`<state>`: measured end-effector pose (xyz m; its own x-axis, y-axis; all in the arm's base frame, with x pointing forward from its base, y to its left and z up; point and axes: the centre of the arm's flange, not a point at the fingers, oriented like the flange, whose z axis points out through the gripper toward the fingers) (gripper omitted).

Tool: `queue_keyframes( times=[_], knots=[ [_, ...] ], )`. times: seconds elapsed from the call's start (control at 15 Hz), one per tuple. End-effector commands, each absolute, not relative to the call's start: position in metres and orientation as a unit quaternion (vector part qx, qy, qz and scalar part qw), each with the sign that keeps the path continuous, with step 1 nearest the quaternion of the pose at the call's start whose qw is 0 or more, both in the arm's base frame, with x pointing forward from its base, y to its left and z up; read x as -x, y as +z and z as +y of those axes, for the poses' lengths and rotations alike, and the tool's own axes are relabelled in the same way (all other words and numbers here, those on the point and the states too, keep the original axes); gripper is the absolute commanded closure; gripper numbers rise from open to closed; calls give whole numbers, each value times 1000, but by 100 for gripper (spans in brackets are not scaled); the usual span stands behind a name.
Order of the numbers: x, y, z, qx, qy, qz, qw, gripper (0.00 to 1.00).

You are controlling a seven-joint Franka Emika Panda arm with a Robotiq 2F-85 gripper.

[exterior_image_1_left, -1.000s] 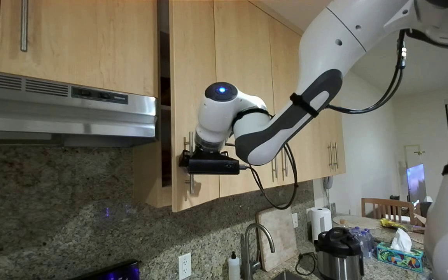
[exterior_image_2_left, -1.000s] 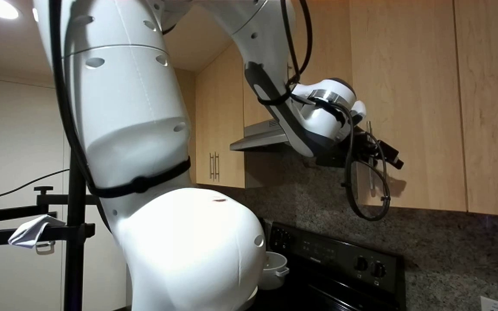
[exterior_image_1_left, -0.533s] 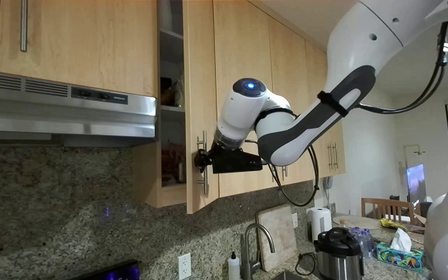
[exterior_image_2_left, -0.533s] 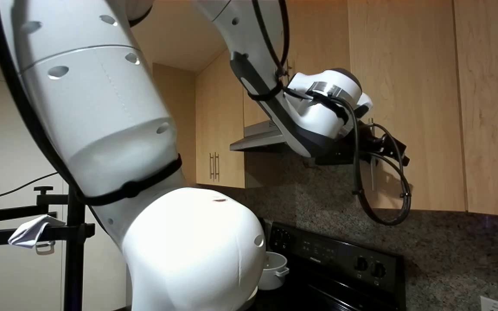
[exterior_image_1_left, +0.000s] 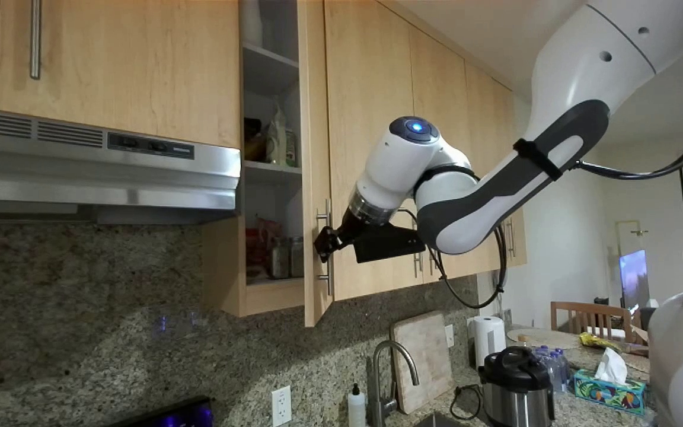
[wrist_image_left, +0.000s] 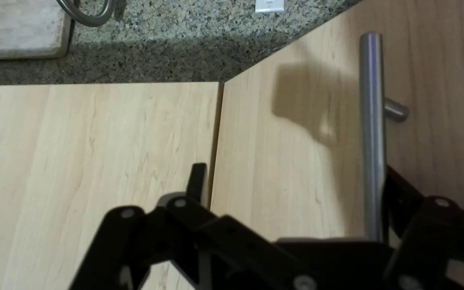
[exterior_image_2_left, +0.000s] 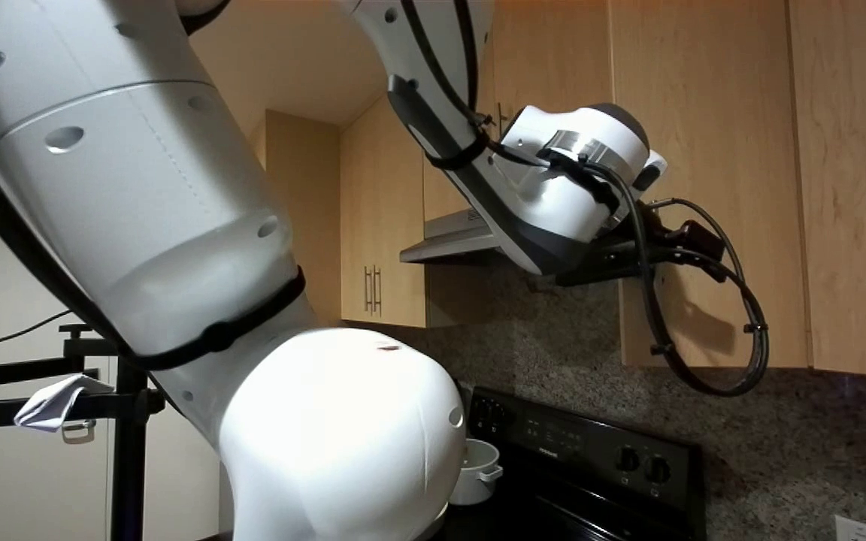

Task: Open the cupboard door

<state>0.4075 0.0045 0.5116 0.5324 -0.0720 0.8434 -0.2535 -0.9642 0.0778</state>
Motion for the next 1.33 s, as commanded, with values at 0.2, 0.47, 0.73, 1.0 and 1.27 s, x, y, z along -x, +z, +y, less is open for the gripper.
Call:
queue_keyframes(
  times=[0.2, 0.47, 0.73, 1.0, 1.27],
  knots=[
    [-374, 531, -39, -881, 457, -42, 114, 0],
    [-356, 536, -62, -886, 449, -6, 110, 0],
    [-340, 537, -88, -889, 441, 30, 119, 0],
    [-323, 542, -121, -892, 429, 39, 139, 0],
    [-304, 554, -149, -894, 424, 38, 139, 0]
  ],
)
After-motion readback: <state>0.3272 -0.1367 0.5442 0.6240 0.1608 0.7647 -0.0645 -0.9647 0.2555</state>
